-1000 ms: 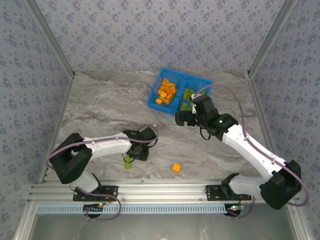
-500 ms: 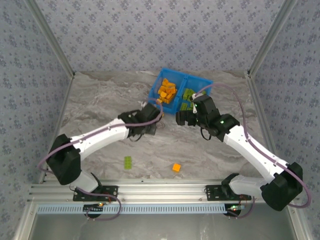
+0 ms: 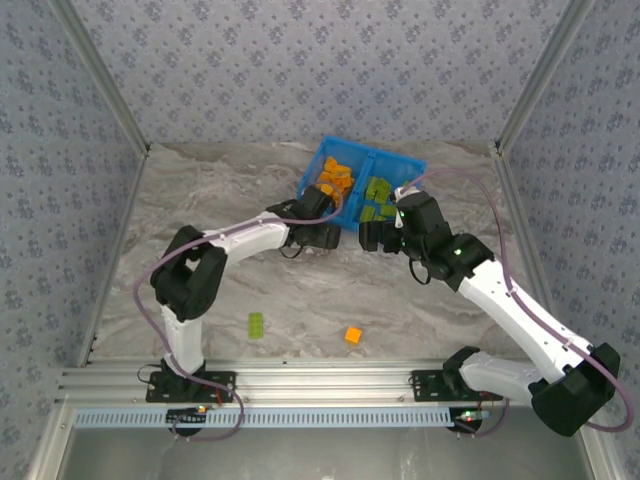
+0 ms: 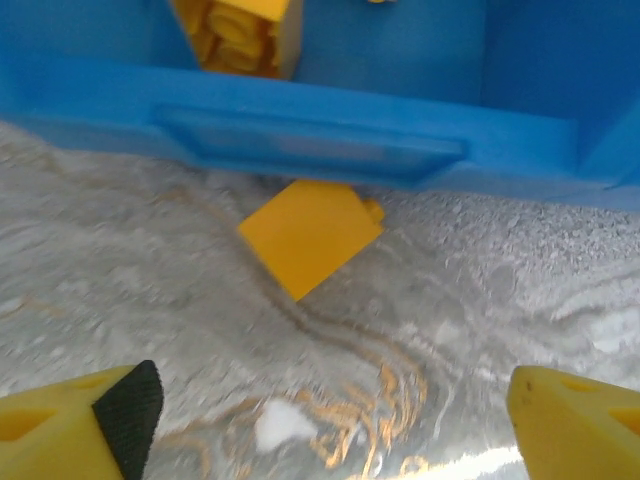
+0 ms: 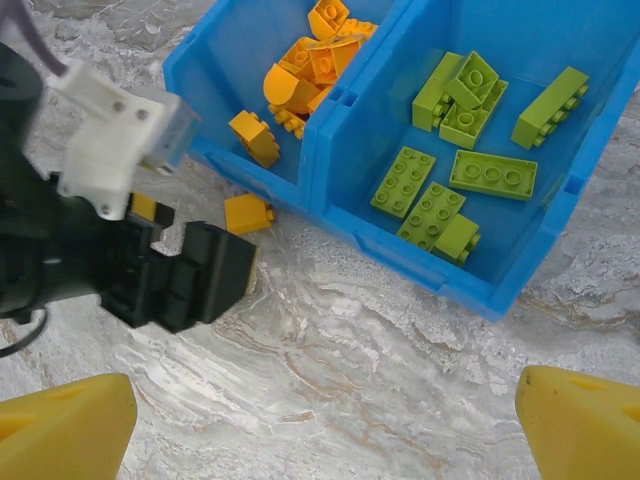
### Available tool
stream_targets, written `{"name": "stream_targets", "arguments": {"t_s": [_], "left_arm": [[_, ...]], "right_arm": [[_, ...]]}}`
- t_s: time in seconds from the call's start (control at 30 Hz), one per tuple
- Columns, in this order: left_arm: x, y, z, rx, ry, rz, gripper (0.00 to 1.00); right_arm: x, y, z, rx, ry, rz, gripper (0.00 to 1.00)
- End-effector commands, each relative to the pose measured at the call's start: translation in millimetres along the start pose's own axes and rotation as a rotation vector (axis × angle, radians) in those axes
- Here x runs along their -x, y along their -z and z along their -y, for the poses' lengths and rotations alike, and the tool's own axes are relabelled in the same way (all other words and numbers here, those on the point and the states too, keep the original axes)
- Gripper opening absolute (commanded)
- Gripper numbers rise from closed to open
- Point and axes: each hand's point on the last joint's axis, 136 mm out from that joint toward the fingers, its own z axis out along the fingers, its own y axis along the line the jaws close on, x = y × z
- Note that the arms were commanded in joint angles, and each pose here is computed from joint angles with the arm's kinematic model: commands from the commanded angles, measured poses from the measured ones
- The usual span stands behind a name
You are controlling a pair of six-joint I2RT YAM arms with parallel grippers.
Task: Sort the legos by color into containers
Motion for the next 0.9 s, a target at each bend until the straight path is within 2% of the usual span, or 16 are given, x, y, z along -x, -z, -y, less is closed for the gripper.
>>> {"name": "stream_targets", "arguments": {"t_s": [0.0,0.13,0.37,0.63,0.87], "left_arm": [[15,-21,7,-0.009,0.014,0.077,0.95],[13,-48,-4,0.043,-0.006,0.059,0.96],[9,-69,-13,0.071,-0.055,0.056,0.94],[-5,-77,-19,0.067,-0.06,0.015,0.6],[-21,-63,-13,0.01,-0.033,-0.015,0.48]], "right_arm": [[-2,2,6,-0.029,-0.007,-0.013,1.0],[0,5,6,-0.029,-0.005,-0.005,1.0],[-3,5,6,-0.026,-0.02,-0.01,1.0],[2,7,4,-0.021,-0.022,0.001,1.0],[-2,5,3,-0.026,-0.021,-0.02,1.0]]}}
